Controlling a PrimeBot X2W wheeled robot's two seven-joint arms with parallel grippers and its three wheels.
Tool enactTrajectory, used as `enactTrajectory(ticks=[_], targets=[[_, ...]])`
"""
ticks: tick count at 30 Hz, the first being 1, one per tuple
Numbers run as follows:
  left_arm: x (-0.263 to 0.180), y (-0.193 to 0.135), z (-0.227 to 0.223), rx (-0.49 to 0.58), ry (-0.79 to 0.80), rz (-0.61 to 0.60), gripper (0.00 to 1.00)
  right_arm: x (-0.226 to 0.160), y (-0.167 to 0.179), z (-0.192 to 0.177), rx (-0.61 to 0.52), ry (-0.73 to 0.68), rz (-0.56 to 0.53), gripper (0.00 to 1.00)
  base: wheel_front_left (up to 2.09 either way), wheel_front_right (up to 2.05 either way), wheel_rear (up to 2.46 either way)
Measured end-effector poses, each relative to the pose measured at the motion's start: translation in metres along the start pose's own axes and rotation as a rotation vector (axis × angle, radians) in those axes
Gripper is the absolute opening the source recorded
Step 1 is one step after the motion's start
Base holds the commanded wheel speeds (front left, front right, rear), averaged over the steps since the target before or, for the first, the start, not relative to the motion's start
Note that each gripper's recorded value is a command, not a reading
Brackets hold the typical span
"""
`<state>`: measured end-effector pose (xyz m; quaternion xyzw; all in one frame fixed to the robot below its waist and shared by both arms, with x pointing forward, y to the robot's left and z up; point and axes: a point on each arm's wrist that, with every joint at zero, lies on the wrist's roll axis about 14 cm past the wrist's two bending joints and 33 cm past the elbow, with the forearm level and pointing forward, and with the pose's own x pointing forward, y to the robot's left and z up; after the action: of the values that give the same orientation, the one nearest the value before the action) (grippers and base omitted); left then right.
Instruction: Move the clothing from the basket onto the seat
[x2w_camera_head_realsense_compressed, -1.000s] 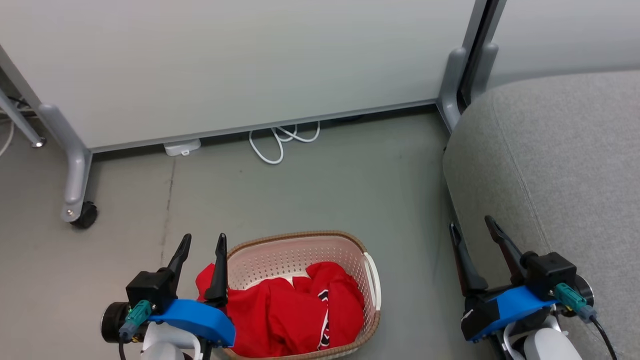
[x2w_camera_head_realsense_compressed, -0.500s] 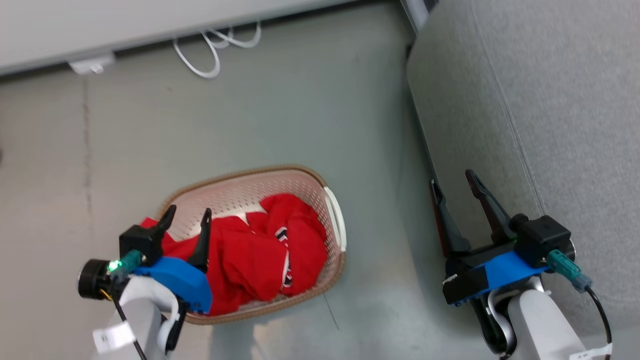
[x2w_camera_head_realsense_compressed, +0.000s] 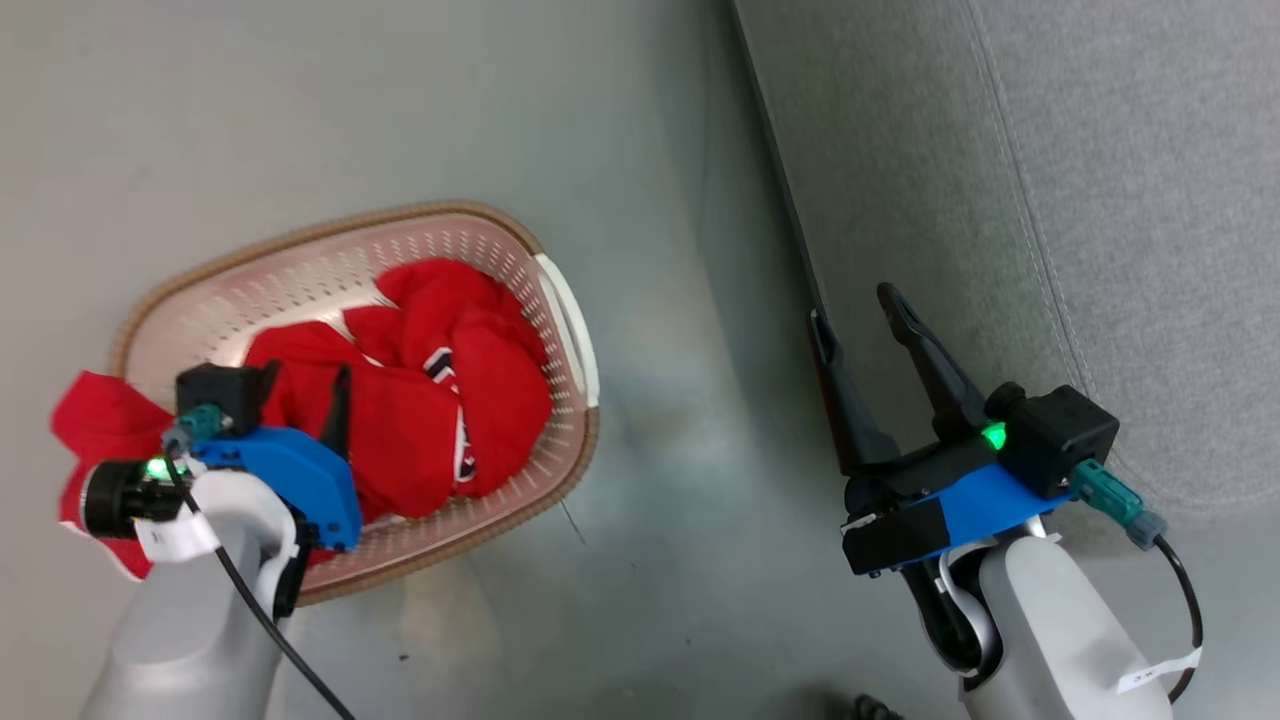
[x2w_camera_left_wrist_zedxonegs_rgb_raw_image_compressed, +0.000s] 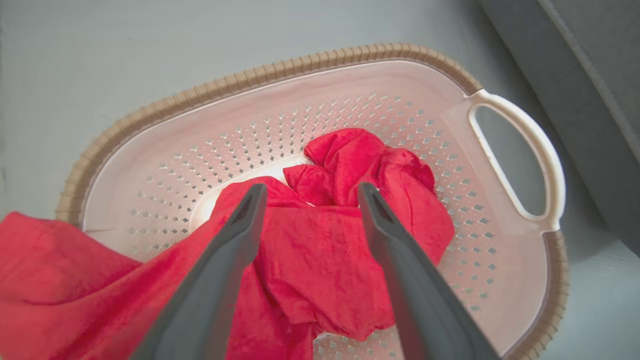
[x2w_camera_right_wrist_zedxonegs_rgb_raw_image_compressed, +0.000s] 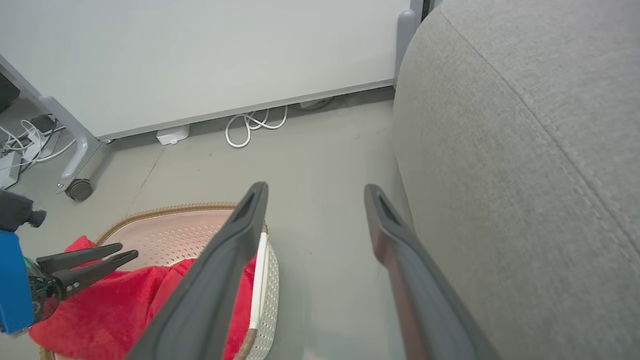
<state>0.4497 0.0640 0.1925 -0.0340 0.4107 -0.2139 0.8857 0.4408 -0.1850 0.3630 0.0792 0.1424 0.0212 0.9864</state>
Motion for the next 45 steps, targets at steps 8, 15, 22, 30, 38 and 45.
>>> enactTrajectory(ticks=[8,15,22,30,38,45], targets=[[0.039,0.009,-0.039,-0.039,0.126,0.027,1.00,0.002,-0.012,-0.028,0.021,0.072,-0.034,1.00,0.00,0.00,0.00],[0.062,0.019,-0.064,-0.080,0.209,0.078,1.00,0.003,-0.019,-0.045,0.039,0.113,-0.053,1.00,0.00,0.00,0.00],[0.075,0.030,-0.080,-0.091,0.266,0.143,1.00,0.003,-0.019,-0.054,0.054,0.138,-0.056,1.00,0.00,0.00,0.00],[0.077,0.042,-0.098,-0.129,0.331,0.225,1.00,0.003,-0.020,-0.062,0.068,0.158,-0.060,1.00,0.00,0.00,0.00],[0.075,0.045,-0.120,-0.194,0.415,0.287,1.00,0.004,-0.019,-0.069,0.082,0.176,-0.057,1.00,0.00,0.00,0.00],[0.077,0.040,-0.126,-0.207,0.440,0.272,0.45,0.005,-0.020,-0.071,0.083,0.181,-0.059,1.00,0.00,0.00,0.00]])
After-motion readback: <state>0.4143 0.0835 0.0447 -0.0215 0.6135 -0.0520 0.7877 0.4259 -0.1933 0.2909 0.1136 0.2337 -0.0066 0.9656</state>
